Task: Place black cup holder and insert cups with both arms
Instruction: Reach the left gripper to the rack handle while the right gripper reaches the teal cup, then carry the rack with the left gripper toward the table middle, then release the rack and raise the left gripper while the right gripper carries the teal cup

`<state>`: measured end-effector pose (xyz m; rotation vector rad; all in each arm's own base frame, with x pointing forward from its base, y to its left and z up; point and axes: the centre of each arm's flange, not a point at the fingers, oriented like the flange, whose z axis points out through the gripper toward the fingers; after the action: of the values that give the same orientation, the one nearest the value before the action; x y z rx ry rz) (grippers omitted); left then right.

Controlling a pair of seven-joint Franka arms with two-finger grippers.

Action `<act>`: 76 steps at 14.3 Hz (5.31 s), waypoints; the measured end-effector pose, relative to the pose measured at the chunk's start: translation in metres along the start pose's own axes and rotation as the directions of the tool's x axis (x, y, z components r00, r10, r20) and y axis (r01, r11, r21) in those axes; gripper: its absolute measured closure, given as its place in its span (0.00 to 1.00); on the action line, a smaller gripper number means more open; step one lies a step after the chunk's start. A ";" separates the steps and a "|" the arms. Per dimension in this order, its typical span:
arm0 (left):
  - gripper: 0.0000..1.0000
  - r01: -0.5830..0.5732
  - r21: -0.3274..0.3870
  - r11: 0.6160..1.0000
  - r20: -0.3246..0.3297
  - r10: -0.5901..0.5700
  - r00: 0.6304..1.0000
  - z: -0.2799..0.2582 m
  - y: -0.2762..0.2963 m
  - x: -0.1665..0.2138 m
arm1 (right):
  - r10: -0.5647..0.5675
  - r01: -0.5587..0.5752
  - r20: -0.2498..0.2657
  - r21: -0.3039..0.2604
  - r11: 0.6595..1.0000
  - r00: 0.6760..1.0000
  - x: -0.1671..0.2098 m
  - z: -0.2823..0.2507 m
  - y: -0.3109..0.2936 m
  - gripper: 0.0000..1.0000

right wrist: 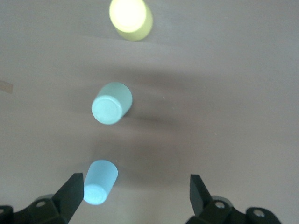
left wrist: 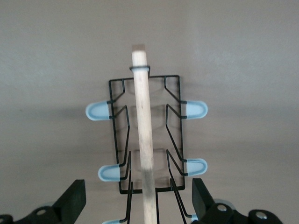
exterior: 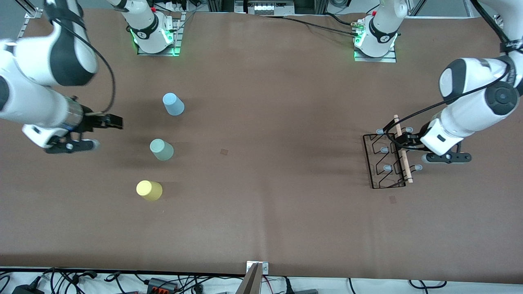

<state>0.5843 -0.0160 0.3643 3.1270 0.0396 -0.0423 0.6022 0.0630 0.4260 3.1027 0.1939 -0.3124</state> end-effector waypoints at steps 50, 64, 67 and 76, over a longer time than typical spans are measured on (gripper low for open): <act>0.69 0.130 -0.192 0.973 -0.008 -0.134 0.991 0.041 0.527 -0.058 | 0.171 -0.176 0.069 0.077 0.981 0.983 0.073 0.075 -0.051 0.34; 0.04 0.061 -0.003 0.998 0.070 -0.061 0.996 -0.106 0.201 0.077 | 0.028 -0.068 0.165 0.243 0.968 0.986 0.037 0.024 -0.211 0.34; 0.00 0.054 0.037 0.998 0.074 -0.057 0.996 -0.127 0.133 0.080 | 0.053 -0.092 0.183 0.212 0.973 0.982 0.016 0.029 -0.274 0.34; 0.00 0.030 0.042 0.999 0.069 -0.033 0.997 -0.237 -0.016 -0.002 | 0.056 -0.092 0.224 0.154 0.984 0.973 0.010 0.076 -0.320 0.34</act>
<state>0.5886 0.0035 0.6015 3.1631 0.0886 -0.1543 0.5573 0.3792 0.3479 3.1904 0.0495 -0.6976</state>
